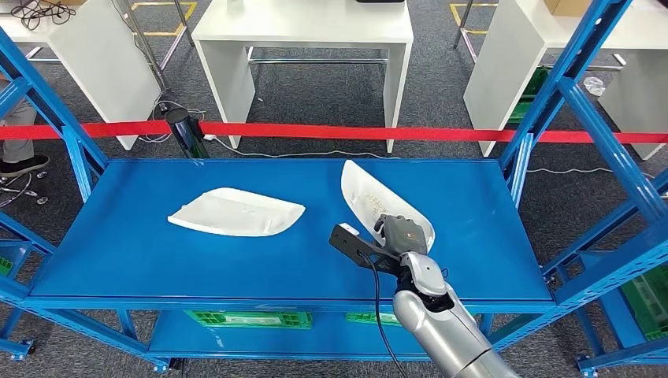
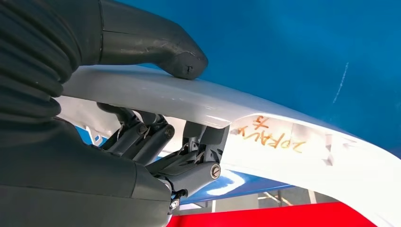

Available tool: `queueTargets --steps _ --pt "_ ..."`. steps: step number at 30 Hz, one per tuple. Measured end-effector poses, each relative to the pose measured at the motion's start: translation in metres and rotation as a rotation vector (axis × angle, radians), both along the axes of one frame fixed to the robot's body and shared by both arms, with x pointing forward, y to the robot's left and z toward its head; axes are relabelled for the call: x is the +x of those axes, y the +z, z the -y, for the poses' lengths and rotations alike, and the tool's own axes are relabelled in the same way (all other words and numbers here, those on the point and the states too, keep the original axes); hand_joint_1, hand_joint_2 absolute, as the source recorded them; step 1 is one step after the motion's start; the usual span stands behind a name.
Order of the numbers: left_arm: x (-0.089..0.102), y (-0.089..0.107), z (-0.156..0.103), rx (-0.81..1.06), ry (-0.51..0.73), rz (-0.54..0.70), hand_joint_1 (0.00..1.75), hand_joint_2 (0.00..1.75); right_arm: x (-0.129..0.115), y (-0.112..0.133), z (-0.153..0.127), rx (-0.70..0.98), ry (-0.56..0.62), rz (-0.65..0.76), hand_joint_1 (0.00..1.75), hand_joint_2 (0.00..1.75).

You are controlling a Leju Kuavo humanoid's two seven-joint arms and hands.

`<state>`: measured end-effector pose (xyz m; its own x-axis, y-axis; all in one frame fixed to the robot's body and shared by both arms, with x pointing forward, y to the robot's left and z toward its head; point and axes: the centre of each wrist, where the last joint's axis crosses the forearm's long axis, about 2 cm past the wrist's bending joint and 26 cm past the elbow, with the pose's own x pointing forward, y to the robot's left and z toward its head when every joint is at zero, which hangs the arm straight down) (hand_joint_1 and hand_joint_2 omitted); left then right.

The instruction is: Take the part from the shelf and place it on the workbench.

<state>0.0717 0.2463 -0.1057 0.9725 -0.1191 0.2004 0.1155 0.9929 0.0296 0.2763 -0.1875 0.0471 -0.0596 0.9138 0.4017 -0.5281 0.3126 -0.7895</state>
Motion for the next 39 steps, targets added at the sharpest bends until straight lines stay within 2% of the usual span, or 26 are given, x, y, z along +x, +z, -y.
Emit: queueTargets --steps 8,11,14,19,25,31,39 --pt "-0.001 0.0 0.0 -0.008 0.036 -0.001 0.0 1.75 0.002 0.004 0.001 0.023 -0.004 0.003 1.75 1.75" --pt "-0.002 0.0 0.0 -0.011 0.05 0.004 0.0 1.75 0.003 0.009 0.001 0.095 -0.011 0.051 1.75 1.75" --pt "-0.005 -0.001 0.0 -0.012 0.054 0.0 0.0 1.75 0.007 0.027 -0.005 0.228 -0.011 0.178 1.75 1.75" --pt "-0.009 -0.001 0.0 -0.011 0.05 -0.002 0.0 1.75 0.016 0.077 -0.019 0.432 0.064 0.39 1.75 1.75" --pt "-0.008 -0.001 0.0 -0.008 0.034 0.002 0.0 1.75 0.021 0.129 -0.027 0.564 0.159 0.604 1.75 1.75" --pt "-0.007 -0.001 0.0 -0.006 0.025 0.002 0.0 1.75 0.02 0.155 -0.035 0.616 0.2 0.697 1.75 1.75" --pt "-0.007 -0.001 0.0 -0.004 0.017 0.001 0.0 1.75 0.014 0.169 -0.042 0.655 0.283 0.78 1.75 1.75"
